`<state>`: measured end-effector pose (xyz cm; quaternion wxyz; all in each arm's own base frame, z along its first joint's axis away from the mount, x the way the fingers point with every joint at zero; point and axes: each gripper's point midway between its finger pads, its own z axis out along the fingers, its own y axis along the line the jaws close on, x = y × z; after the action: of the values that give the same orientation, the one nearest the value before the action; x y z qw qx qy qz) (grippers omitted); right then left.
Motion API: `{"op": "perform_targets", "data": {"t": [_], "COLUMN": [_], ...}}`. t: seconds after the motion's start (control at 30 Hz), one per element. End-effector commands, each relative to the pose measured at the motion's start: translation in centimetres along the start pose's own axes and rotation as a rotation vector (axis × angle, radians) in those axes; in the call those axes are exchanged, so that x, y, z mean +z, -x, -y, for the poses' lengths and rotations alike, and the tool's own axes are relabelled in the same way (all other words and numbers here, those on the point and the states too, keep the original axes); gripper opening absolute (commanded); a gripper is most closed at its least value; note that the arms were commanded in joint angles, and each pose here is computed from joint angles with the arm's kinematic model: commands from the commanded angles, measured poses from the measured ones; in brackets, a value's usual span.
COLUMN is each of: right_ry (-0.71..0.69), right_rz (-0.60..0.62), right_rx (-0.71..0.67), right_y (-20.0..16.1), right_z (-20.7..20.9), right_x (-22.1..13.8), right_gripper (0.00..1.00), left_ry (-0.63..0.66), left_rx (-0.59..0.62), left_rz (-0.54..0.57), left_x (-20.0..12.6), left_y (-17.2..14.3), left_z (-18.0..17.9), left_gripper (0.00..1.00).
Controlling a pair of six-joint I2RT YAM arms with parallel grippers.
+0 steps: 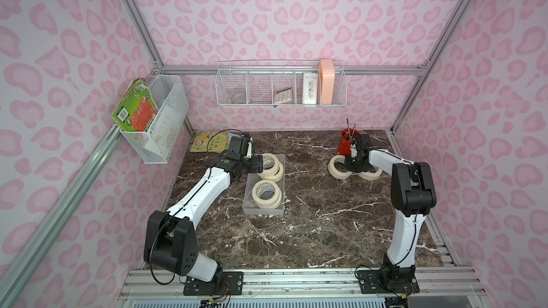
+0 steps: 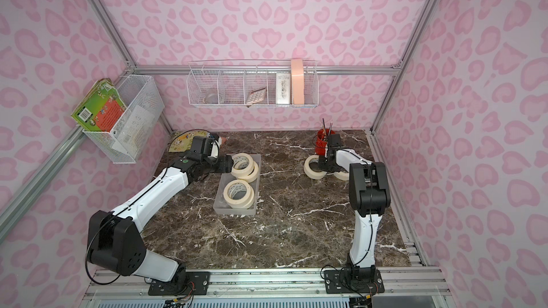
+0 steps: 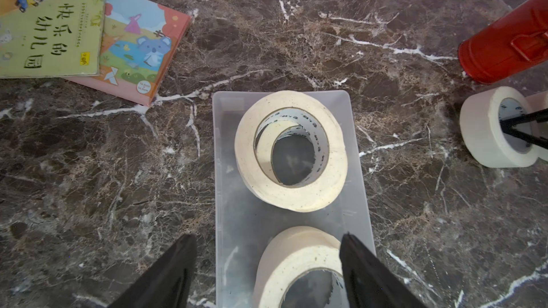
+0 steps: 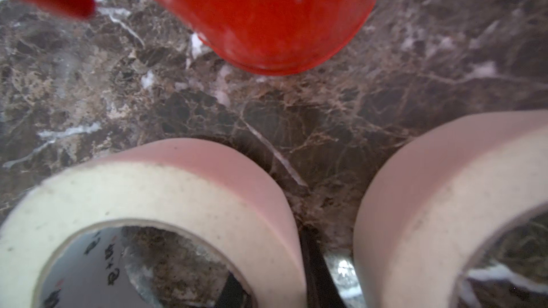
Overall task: Take out the art tape in the storage box
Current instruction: Place the art tape at the center of the board, then pick up the art tape from the storage box.
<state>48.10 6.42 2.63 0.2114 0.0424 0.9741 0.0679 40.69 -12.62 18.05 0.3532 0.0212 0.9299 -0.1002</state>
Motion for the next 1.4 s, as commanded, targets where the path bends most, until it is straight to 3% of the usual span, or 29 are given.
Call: {"op": "perform_targets", "data": {"t": [0.0,0.03,0.1,0.17,0.27,0.37,0.57,0.83,1.03,1.23,1.37], "right_ry": [-0.095,-0.109,-0.131,-0.149,-0.159,-0.111,-0.007,0.088,0.103,0.107,0.113], "right_rz": [0.103,0.117,0.151,0.181,0.234,0.284,0.285,0.268,0.252,0.248,0.251], "right_rx": [-0.03,-0.035,-0.049,-0.069,-0.091,-0.114,-0.208,-0.282,-0.299,-0.31,-0.325], "right_y": [1.9,1.9,2.1,1.7,1.4,0.4,-3.5,-6.4,-7.3,-7.5,-7.4], "right_z": [1.2,1.1,0.7,0.0,-1.2,-3.4,-8.3,-12.7,-13.7,-14.1,-14.8], "right_x": [-0.7,-1.5,-3.7,-5.9,-9.6,-12.9,-15.5,-16.9,-16.5,-16.4,-16.8], "right_gripper": [0.16,0.31,0.47,0.57,0.61,0.61,0.6,0.54,0.51,0.49,0.48], "left_ry": [0.025,0.031,0.039,0.059,0.104,0.137,0.167,0.184,0.187,0.174,0.185], "left_rx": [-0.007,-0.006,-0.003,0.001,0.018,0.032,0.047,0.051,0.053,0.043,0.048], "left_rz": [-0.042,-0.056,-0.067,-0.068,-0.079,-0.091,-0.132,-0.132,-0.144,-0.17,-0.163], "left_x": [0.6,0.9,1.4,1.8,2.3,3.2,6.2,9.3,10.7,12.4,12.2], "left_y": [-0.3,-0.4,-0.5,-0.4,-0.4,-0.4,-0.6,0.5,0.6,-0.3,-0.2], "left_z": [-0.4,-0.4,-0.5,-0.8,-1.6,-2.1,-2.5,-2.5,-2.5,-2.2,-2.1], "left_gripper": [0.83,0.85,0.86,0.87,0.87,0.86,0.83,0.73,0.69,0.53,0.31]}}
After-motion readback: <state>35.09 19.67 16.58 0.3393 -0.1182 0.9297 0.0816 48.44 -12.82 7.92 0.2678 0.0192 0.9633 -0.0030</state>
